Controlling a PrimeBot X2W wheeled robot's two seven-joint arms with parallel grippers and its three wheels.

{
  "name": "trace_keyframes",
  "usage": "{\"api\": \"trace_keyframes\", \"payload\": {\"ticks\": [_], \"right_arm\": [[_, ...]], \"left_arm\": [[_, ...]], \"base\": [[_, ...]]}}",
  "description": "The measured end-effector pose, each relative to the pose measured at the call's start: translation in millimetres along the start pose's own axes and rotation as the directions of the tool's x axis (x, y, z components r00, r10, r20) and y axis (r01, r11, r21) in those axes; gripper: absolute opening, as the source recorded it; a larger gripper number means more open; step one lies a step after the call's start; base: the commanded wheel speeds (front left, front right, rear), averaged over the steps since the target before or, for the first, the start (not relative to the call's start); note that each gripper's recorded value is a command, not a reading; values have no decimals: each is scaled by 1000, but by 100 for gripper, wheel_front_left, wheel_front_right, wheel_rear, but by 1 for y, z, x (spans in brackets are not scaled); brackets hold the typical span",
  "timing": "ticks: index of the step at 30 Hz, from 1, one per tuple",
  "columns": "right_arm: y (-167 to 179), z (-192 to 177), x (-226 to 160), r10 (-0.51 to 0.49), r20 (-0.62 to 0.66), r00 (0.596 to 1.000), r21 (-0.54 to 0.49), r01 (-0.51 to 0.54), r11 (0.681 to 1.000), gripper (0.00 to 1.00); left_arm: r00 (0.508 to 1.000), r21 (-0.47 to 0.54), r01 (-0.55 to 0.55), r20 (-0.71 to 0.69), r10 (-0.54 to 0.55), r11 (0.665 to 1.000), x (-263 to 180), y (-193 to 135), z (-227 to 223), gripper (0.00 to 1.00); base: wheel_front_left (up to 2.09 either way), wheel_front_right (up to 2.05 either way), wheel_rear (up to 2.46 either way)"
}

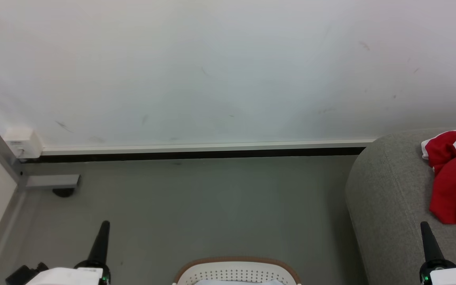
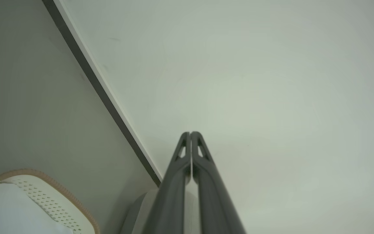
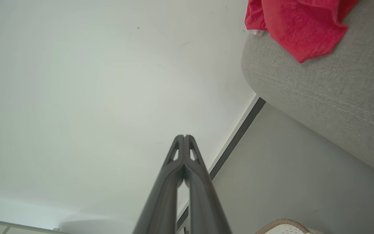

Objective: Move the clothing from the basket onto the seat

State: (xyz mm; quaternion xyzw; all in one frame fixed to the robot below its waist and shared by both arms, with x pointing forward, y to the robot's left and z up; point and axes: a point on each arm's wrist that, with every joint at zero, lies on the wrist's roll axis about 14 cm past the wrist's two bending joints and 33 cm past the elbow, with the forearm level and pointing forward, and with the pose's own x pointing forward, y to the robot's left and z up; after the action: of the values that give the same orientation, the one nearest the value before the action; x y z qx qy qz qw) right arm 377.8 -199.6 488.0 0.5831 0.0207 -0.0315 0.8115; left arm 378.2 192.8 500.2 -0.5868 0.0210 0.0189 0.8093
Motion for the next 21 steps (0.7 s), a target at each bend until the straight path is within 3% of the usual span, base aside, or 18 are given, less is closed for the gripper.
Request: {"api": "trace_keyframes", "payload": {"ticks": [21], "right_arm": [[9,3,6,34,-3,999,171,-33,985,0]], "left_arm": [[1000,-169,23,6,-23,985,5,-7,6,0]], "base": [[0,0,0]]}}
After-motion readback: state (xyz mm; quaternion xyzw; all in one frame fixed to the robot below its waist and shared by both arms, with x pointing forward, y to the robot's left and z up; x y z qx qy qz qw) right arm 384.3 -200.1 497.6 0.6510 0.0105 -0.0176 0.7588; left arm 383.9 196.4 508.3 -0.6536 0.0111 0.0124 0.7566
